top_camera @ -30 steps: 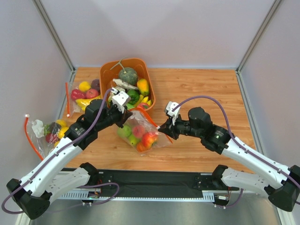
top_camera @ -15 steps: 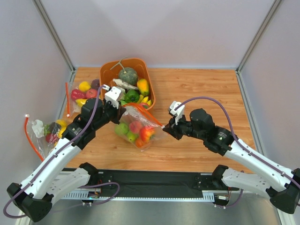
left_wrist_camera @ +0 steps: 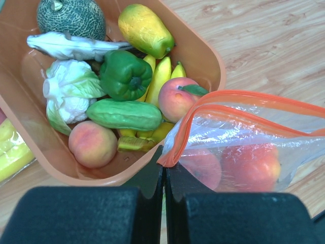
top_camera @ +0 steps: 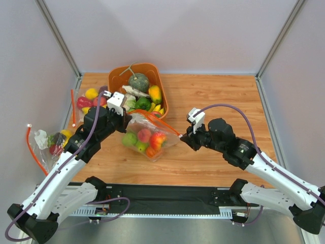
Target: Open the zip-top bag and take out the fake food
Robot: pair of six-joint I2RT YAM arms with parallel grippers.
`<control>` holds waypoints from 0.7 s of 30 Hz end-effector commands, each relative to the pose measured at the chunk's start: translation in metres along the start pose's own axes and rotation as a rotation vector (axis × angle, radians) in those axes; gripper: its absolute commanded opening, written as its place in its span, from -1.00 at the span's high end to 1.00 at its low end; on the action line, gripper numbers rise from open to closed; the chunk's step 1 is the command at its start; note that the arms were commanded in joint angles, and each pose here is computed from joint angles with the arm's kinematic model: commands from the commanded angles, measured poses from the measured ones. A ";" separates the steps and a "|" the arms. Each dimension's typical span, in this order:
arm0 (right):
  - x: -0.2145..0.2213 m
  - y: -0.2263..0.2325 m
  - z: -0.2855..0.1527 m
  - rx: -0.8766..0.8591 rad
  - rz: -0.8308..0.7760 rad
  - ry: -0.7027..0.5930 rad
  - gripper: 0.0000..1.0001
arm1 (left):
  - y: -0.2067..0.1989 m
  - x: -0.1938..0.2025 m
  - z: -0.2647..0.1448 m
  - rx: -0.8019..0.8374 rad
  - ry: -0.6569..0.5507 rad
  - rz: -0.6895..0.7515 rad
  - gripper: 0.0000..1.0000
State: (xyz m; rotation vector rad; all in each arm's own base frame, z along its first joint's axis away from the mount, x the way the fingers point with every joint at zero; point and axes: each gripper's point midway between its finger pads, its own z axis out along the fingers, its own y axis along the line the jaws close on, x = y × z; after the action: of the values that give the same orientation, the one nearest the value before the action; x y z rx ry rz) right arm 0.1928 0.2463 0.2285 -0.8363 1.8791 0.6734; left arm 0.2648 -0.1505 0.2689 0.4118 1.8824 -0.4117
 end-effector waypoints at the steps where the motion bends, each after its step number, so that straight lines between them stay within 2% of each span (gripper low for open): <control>1: 0.000 -0.010 -0.012 0.057 0.016 0.014 0.99 | 0.023 -0.014 -0.006 -0.102 -0.060 -0.001 1.00; 6: -0.004 -0.005 -0.013 0.025 0.006 -0.002 0.98 | -0.004 -0.017 -0.002 0.057 -0.078 0.047 1.00; 8: -0.009 -0.001 -0.016 0.002 -0.003 -0.023 0.89 | -0.020 -0.014 0.000 0.160 -0.064 0.073 1.00; 9: -0.011 0.003 -0.017 -0.019 -0.005 -0.028 0.82 | -0.026 -0.016 -0.001 0.192 -0.063 0.080 1.00; 10: -0.014 0.005 -0.019 -0.028 -0.010 -0.040 0.45 | -0.031 -0.016 0.001 0.224 -0.062 0.087 1.00; 11: -0.019 0.006 -0.021 -0.031 -0.011 -0.059 0.17 | -0.041 -0.015 -0.001 0.288 -0.062 0.101 1.00; 13: -0.023 0.007 -0.022 -0.041 -0.019 -0.077 -0.19 | -0.050 -0.016 -0.002 0.338 -0.076 0.109 1.00; 16: -0.037 0.010 -0.025 -0.050 -0.027 -0.119 -0.33 | -0.065 -0.013 -0.005 0.434 -0.071 0.113 1.00; 21: -0.058 0.011 -0.020 -0.054 -0.029 -0.187 -0.41 | -0.086 -0.005 -0.007 0.541 -0.043 0.137 1.00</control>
State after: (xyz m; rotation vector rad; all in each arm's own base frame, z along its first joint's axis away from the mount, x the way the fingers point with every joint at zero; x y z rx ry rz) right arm 0.1840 0.2432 0.2525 -0.8411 1.8078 0.7245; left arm 0.2326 -0.2053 0.2710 0.7622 1.7715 -0.7441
